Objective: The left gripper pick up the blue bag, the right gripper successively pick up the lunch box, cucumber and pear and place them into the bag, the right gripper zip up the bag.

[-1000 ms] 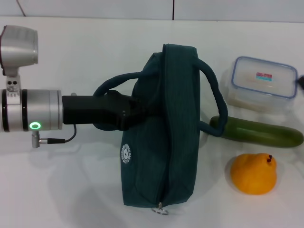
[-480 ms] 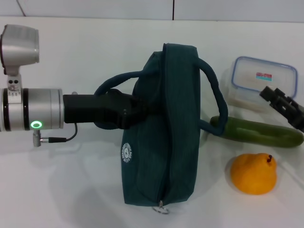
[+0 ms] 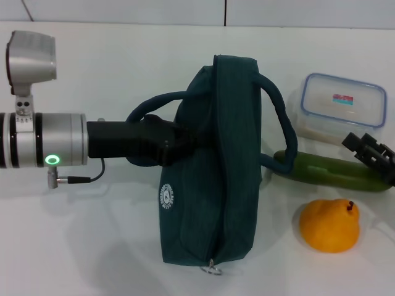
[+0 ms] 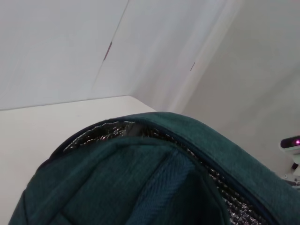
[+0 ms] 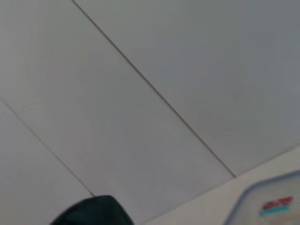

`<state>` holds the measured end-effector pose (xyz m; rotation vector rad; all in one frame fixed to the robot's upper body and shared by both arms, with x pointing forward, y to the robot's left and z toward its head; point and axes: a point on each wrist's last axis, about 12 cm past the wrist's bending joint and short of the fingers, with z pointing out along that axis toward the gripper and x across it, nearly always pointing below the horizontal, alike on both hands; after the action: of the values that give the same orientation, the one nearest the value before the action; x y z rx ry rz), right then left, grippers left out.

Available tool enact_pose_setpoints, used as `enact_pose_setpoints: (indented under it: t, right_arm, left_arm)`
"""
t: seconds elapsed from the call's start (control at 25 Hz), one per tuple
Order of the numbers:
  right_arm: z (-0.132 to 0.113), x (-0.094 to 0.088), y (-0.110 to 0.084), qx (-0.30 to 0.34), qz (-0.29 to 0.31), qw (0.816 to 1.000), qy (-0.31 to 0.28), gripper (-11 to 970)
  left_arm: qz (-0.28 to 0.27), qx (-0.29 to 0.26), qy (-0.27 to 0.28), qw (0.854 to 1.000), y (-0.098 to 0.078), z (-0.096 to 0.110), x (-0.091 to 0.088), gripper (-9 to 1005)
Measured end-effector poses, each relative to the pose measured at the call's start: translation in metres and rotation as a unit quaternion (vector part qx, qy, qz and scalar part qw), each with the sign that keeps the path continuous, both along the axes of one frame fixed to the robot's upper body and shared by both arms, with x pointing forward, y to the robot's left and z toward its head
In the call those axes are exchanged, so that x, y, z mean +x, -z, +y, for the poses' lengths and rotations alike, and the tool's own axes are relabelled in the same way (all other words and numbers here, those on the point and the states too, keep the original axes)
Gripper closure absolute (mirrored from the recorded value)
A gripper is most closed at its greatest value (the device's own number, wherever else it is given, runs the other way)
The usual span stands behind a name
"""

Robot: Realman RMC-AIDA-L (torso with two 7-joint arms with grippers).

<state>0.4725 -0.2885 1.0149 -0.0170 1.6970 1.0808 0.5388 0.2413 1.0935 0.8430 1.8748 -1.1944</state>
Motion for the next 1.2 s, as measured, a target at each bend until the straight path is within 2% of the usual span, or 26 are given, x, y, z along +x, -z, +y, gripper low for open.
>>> enact_pose_setpoints:
  t: [0.88, 1.2]
  right_arm:
    - [-0.016, 0.021, 0.0, -0.025, 0.011, 0.997, 0.066, 119]
    - [-0.032, 0.013, 0.001, 0.038, 0.04, 0.991, 0.124, 118]
  left_arm:
    - [-0.005, 0.003, -0.004, 1.0, 0.0, 0.001, 0.001, 953]
    - [-0.005, 0.004, -0.002, 1.0, 0.0, 0.001, 0.001, 953]
